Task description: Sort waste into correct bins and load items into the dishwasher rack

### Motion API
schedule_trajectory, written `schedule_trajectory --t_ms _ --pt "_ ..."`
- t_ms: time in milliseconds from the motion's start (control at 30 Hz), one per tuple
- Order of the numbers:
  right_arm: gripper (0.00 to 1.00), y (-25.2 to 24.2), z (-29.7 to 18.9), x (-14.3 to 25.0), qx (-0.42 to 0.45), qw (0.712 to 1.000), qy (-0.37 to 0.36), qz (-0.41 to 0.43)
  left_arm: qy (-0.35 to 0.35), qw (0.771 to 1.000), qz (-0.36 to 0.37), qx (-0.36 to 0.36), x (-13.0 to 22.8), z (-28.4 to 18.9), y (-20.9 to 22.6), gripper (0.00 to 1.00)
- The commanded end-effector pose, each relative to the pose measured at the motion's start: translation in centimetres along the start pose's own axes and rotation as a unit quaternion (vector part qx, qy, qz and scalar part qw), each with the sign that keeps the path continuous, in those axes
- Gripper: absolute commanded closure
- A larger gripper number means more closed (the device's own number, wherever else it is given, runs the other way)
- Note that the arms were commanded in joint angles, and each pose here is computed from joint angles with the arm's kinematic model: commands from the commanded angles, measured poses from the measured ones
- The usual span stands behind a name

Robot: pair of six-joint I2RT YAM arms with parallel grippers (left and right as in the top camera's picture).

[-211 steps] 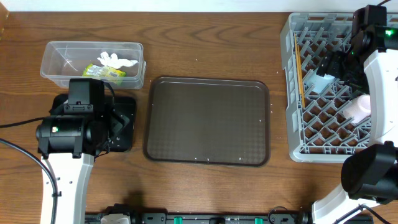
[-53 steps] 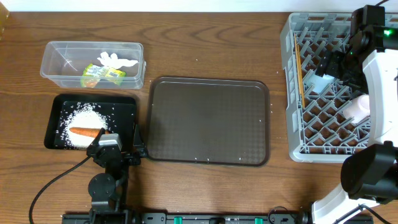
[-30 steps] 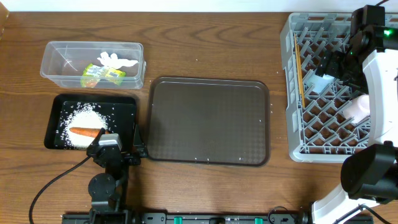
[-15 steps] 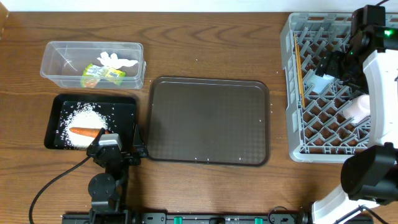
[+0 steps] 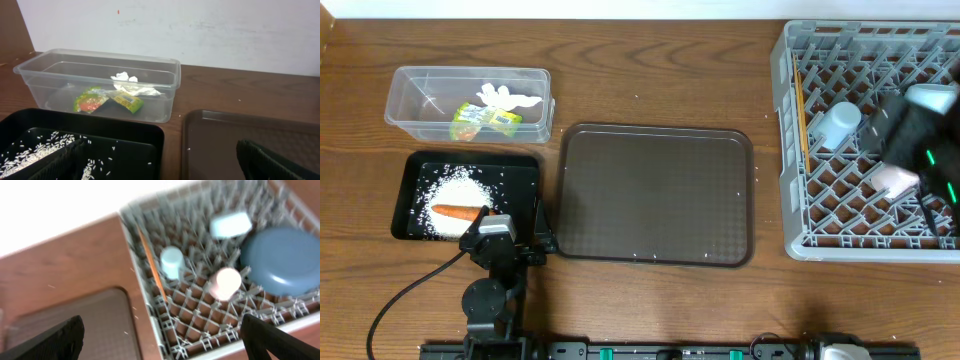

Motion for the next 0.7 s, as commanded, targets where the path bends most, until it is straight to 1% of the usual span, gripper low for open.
schedule_trajectory --t_ms 0,133,267,500,667 --pt "0.01 -0.6 -4.5 0.4 -0.032 0.998 -0.049 0.01 0.019 1.0 -0.002 0.001 1.5 0.2 -0.1 0.02" --pt "0.01 -2.1 -9.6 1.2 -0.062 0.992 -0.111 0.021 0.019 1.0 -0.002 0.001 1.5 0.2 -0.1 0.02" --pt "0.01 -3.8 -12.1 2.9 -0.059 0.99 -0.127 0.025 0.019 1.0 -0.002 0.001 1.5 0.2 -0.1 0.02" --pt "0.01 -4.9 -12.3 5.0 -0.052 0.993 -0.105 0.021 0.019 1.0 -0.002 0.001 1.5 0.2 -0.1 0.02" --pt "0.01 -4.9 -10.1 7.2 -0.071 0.993 -0.088 0.017 0.019 1.0 -0.002 0.001 1.5 0.2 -0.1 0.02"
Point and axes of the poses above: each gripper's point midway between its finger pads, its own z axis out along the fingers, its own y axis along the line the jaws close on, x = y × z, the point moved 4 cm from there along -z, back along the fingers, and after that the axes turned 9 degrees about z, right-handed, at the moved point
